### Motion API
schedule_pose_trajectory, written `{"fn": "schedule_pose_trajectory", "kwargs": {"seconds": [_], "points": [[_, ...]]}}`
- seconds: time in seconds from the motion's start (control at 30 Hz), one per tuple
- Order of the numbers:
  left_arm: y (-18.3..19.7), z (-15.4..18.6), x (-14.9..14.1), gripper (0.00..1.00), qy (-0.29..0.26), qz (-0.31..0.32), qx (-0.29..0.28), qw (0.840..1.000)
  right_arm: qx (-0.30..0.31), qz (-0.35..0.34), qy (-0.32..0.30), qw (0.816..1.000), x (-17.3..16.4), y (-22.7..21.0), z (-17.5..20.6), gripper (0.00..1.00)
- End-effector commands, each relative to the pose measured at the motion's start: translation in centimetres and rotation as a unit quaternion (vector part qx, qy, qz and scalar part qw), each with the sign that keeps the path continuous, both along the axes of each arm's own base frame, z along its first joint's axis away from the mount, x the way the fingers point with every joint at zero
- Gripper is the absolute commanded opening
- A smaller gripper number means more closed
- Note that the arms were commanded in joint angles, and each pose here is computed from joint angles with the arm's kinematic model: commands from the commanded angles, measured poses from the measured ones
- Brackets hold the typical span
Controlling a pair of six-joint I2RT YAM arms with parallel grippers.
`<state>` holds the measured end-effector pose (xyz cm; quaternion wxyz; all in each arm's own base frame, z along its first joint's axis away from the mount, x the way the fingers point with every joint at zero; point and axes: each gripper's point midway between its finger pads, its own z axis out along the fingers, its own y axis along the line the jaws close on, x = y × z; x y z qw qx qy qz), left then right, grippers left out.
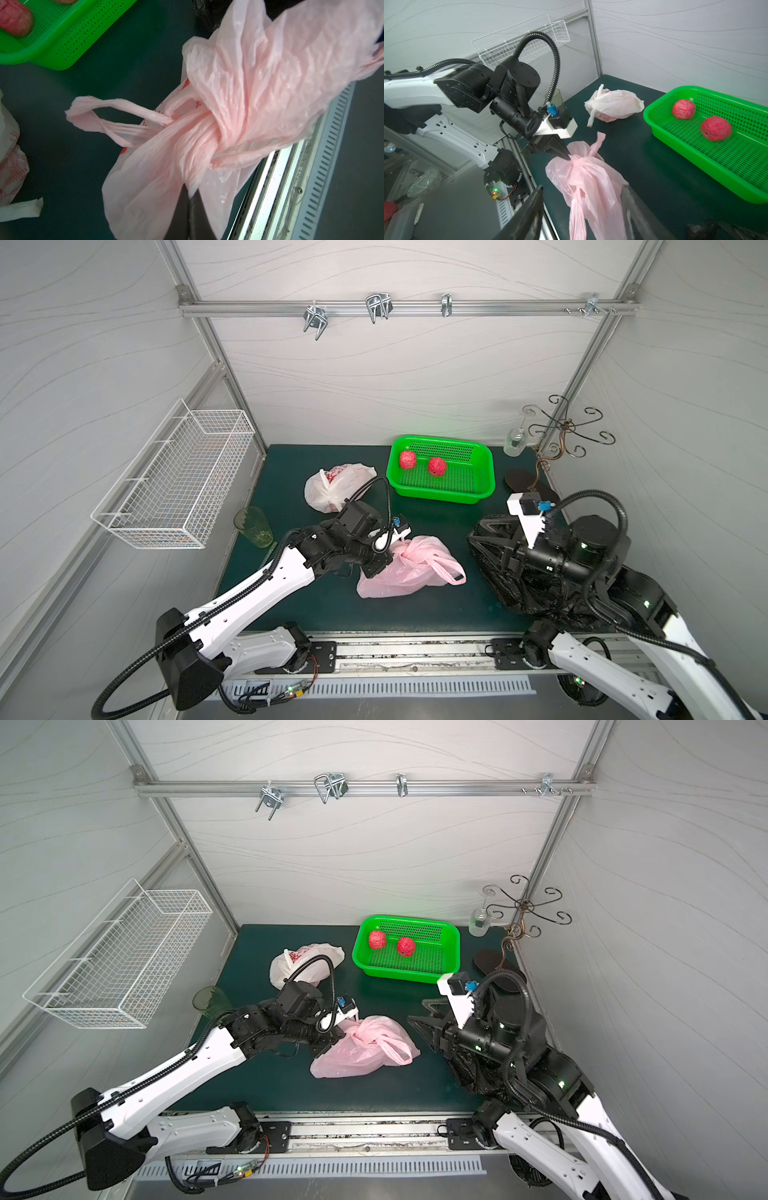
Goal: Untie the knot of a plastic bag & take out the apple
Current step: Untie the plastic bag at the center of the board.
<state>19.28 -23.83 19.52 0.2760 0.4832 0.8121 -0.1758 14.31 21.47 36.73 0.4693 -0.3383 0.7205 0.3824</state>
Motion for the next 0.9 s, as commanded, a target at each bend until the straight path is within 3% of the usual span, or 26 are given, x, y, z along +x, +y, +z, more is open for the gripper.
{"fn": "schedule_pose_trajectory", "kwargs": {"seconds": [0.0,0.27,0.53,0.6,0.7,0.87], "points": [[0.0,0.3,-0.3,0.0,-0.029,-0.024,0.012,0.999,-0.106,0.093,0.087,0.986,-1.0,3.2,-6.4,0.56],[-0.4,0.8,-1.8,0.0,-0.029,-0.048,-0.002,0.998,-0.197,0.142,0.14,0.96,-1.9,6.8,-12.4,0.57],[-0.7,0.9,-2.4,0.0,-0.025,-0.056,-0.006,0.998,-0.207,0.122,0.143,0.96,-1.0,7.6,-13.2,0.48],[-0.7,0.8,-2.4,0.0,-0.024,-0.056,-0.003,0.998,-0.208,0.117,0.141,0.961,-0.8,7.7,-13.1,0.4],[-0.7,0.7,-2.4,0.0,-0.022,-0.055,-0.002,0.998,-0.213,0.109,0.139,0.961,-0.5,7.6,-13.2,0.15],[-0.5,-0.4,-2.6,0.0,-0.011,-0.055,0.018,0.998,-0.206,0.098,0.126,0.965,-0.3,7.3,-12.4,0.09]]}}
